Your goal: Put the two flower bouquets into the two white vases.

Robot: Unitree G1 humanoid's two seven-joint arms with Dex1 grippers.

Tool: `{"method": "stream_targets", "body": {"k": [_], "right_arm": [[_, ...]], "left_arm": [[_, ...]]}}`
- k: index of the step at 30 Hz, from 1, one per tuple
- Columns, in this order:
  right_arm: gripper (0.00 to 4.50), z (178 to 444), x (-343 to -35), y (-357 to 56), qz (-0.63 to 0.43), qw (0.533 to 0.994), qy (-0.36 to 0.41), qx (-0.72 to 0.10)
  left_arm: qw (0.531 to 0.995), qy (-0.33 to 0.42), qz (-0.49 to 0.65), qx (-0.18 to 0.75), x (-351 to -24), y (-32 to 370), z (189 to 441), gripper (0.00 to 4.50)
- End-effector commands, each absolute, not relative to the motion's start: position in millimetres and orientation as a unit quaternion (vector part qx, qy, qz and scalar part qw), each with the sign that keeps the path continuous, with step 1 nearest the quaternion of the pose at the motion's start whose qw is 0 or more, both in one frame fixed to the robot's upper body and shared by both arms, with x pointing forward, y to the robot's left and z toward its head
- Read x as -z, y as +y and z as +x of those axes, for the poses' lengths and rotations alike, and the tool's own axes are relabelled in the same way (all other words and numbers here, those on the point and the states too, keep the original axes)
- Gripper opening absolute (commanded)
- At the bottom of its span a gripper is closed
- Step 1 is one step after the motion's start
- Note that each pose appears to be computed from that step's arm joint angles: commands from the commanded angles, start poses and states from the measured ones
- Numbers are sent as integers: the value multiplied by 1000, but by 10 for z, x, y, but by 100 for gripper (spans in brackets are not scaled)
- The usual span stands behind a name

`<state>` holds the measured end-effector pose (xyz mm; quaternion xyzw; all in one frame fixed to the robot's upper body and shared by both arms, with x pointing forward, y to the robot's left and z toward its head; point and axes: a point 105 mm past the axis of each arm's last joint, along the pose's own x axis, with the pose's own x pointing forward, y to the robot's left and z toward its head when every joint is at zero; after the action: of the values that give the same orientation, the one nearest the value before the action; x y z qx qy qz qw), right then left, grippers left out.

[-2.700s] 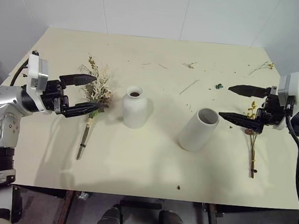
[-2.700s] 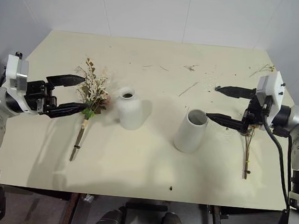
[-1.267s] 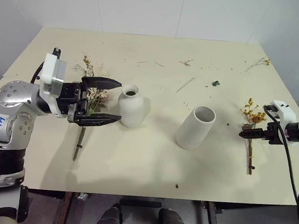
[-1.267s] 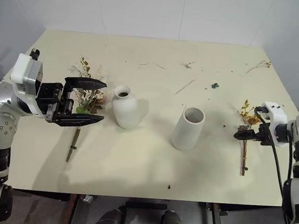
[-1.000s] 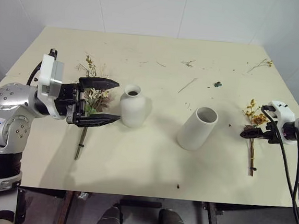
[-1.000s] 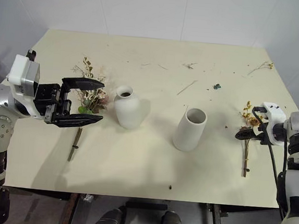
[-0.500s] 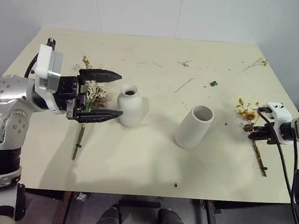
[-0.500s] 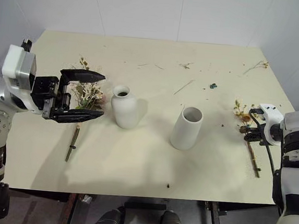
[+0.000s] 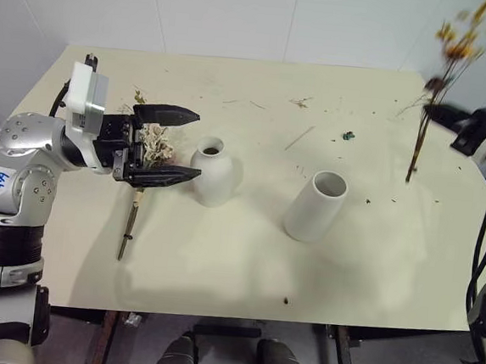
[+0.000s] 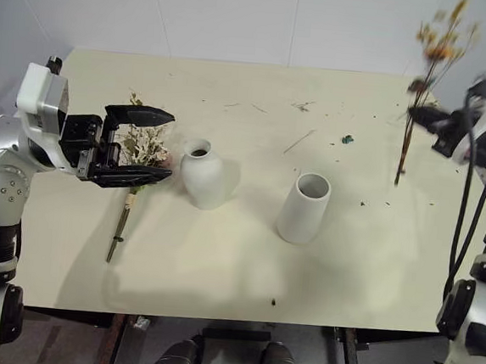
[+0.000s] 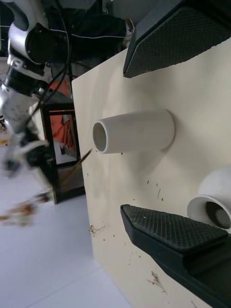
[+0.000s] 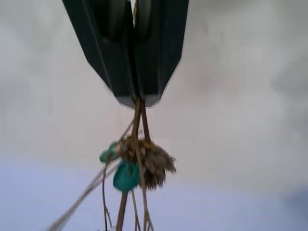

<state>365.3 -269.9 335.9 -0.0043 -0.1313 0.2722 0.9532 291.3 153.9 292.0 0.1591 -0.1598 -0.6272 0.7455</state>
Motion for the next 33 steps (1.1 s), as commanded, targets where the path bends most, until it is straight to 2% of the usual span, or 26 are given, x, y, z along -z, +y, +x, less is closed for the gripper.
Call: {"method": "stream_targets", "body": {"k": [1, 4, 9, 15, 20, 25, 28, 33], "right_arm": [[2, 3158, -3757, -2370, 49, 898, -239, -367], [2, 2939, -3816, -2108, 81, 864, -258, -425], [2, 2789, -3640, -1805, 90, 850, -236, -463], [2, 2873, -3431, -1762, 103, 858, -223, -452], [2, 3040, -3180, -1808, 69, 881, -224, -410], [2, 3012, -2962, -1677, 65, 874, -192, -443], [67, 3027, -2846, -1677, 52, 878, -175, -443], [234, 3047, -2856, -1706, 39, 881, -182, -435]], "left_arm": [[737, -175, 177, 628, -3017, 1552, 2922, 450], [737, -175, 175, 629, -3021, 1560, 2977, 450], [737, -174, 172, 630, -2977, 1594, 3032, 450], [743, -177, 166, 623, -2960, 1640, 3063, 450], [752, -183, 159, 614, -2944, 1659, 3061, 450], [759, -186, 160, 604, -2970, 1685, 3054, 450], [763, -187, 162, 598, -2985, 1703, 3059, 450], [777, -190, 171, 575, -3037, 1806, 3078, 450]]}}
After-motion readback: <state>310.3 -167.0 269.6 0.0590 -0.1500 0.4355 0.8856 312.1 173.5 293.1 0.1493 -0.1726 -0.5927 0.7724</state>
